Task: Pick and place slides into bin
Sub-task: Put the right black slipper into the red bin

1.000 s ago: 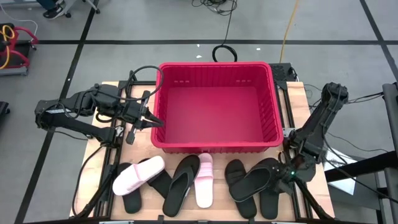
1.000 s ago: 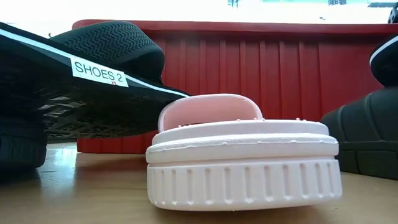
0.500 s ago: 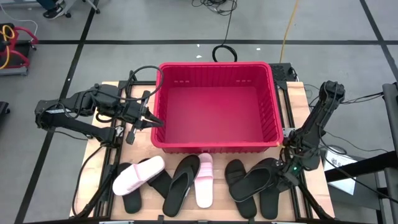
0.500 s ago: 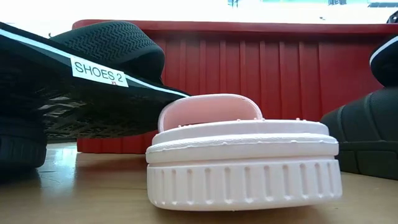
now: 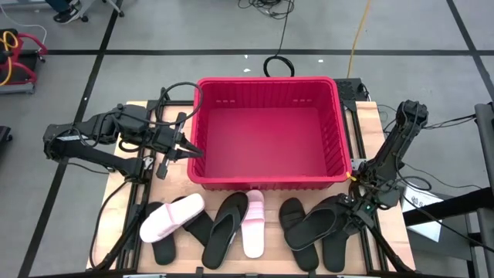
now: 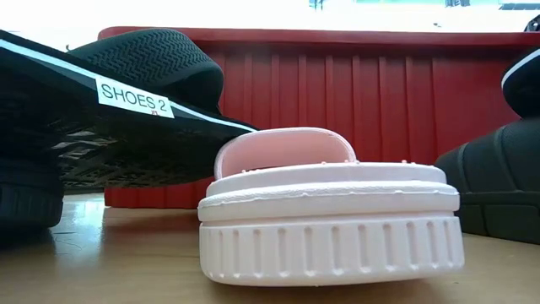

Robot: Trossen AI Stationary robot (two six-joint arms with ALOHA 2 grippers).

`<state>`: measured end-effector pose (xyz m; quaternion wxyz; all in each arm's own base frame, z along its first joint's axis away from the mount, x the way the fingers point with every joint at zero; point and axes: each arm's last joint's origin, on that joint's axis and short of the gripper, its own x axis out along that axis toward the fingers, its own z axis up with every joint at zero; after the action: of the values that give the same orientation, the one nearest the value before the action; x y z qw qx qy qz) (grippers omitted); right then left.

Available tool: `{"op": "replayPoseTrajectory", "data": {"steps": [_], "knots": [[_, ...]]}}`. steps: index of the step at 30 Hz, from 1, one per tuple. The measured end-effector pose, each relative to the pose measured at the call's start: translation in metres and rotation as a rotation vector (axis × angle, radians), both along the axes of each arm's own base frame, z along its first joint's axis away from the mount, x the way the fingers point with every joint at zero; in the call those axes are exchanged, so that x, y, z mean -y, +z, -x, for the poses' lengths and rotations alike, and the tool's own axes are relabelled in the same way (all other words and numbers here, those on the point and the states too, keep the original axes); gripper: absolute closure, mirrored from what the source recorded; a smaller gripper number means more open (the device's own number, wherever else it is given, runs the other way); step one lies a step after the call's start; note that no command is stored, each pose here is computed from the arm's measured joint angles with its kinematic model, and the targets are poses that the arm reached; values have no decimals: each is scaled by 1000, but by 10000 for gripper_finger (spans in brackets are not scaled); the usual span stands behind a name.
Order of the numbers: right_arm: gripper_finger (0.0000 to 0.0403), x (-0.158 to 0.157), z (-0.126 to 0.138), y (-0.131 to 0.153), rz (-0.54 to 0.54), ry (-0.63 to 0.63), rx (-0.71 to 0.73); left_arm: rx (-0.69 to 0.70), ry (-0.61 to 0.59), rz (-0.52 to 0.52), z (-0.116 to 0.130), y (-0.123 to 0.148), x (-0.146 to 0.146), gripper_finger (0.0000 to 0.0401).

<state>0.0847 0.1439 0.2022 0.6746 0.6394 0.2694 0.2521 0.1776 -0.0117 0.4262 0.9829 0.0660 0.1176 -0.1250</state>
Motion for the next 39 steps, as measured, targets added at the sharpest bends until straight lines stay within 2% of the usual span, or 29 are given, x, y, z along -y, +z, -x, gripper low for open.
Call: {"op": "replayPoseTrajectory", "data": {"steps": [3, 9, 14, 18, 23, 27, 32, 39], "knots": [[283, 0, 0, 0, -19, 0, -19, -7, 0, 0, 0, -1, 0, 370], [284, 2, -2, 2, -23, -110, -14, -63, 3, 8, 2, -6, 0, 370], [284, -3, 1, 21, -11, -147, 43, -71, 11, 37, 2, -6, 0, 370], [282, -7, 4, 44, 53, -178, 67, -70, 10, 32, 2, -6, 0, 370], [282, -9, 7, 71, 188, -220, 45, -69, 9, 28, 2, -6, 0, 370], [283, -6, 8, 82, 283, -236, 22, -69, 9, 28, 2, -6, 0, 370], [284, -3, 10, 73, 314, -240, -99, -69, 9, 28, 2, -6, 0, 370], [283, 1, 15, 59, 280, -200, -315, -69, 9, 28, 2, -6, 0, 370]]}}
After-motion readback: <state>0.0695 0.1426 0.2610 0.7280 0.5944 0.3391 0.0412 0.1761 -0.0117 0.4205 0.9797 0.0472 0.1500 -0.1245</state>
